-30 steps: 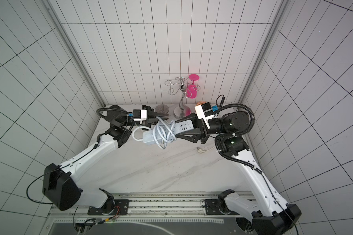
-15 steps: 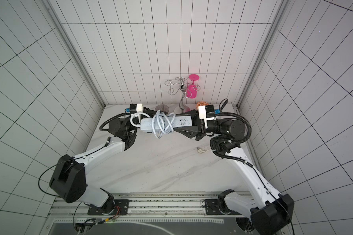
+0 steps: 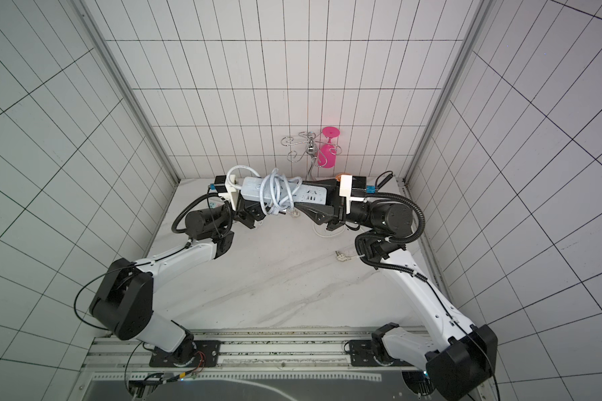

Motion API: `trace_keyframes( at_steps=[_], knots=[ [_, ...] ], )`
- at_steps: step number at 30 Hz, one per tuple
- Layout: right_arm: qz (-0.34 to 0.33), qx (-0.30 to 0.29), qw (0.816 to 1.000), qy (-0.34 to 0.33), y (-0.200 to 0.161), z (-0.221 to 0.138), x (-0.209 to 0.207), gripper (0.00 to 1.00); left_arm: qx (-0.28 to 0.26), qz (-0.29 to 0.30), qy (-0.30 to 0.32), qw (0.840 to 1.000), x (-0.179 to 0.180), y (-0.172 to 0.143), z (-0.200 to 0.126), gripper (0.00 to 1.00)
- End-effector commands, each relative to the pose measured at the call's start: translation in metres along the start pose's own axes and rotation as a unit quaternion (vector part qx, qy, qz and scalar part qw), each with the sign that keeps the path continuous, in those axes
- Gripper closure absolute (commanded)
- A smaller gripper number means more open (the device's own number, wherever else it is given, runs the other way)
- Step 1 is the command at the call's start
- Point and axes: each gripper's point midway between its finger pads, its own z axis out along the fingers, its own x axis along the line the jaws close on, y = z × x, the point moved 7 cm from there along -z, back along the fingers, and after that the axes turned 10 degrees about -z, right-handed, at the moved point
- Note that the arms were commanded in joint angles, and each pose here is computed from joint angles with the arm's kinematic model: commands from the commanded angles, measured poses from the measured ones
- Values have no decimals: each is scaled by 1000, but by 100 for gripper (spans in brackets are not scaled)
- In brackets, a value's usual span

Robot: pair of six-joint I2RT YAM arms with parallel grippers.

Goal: Wrap the cord around the power strip
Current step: Wrap the power cord around the power strip, then place the power strip at the center of the board.

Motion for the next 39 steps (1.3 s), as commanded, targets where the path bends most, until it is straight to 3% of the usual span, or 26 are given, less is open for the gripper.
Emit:
trace_keyframes(
  at_steps=[1, 11, 23, 33, 39],
  knots=[
    [-51, -6, 997, -51, 5, -2, -5, 100, -20, -6, -23, 1000, -6, 2, -2, 76],
    [-15, 26, 996, -83, -34, -19, 7, 100, -13, -30, 0, 999, -9, -22, -20, 76],
    [4, 45, 992, -121, -48, -40, 28, 100, 23, -23, 115, 993, -45, -38, -86, 76],
    [76, 86, 984, -134, -91, -47, 77, 100, 24, 48, 277, 959, -64, -1, -113, 75],
    [134, 120, 976, -124, -118, -47, 118, 100, 71, 57, 362, 928, -60, 9, -117, 76]
  ],
)
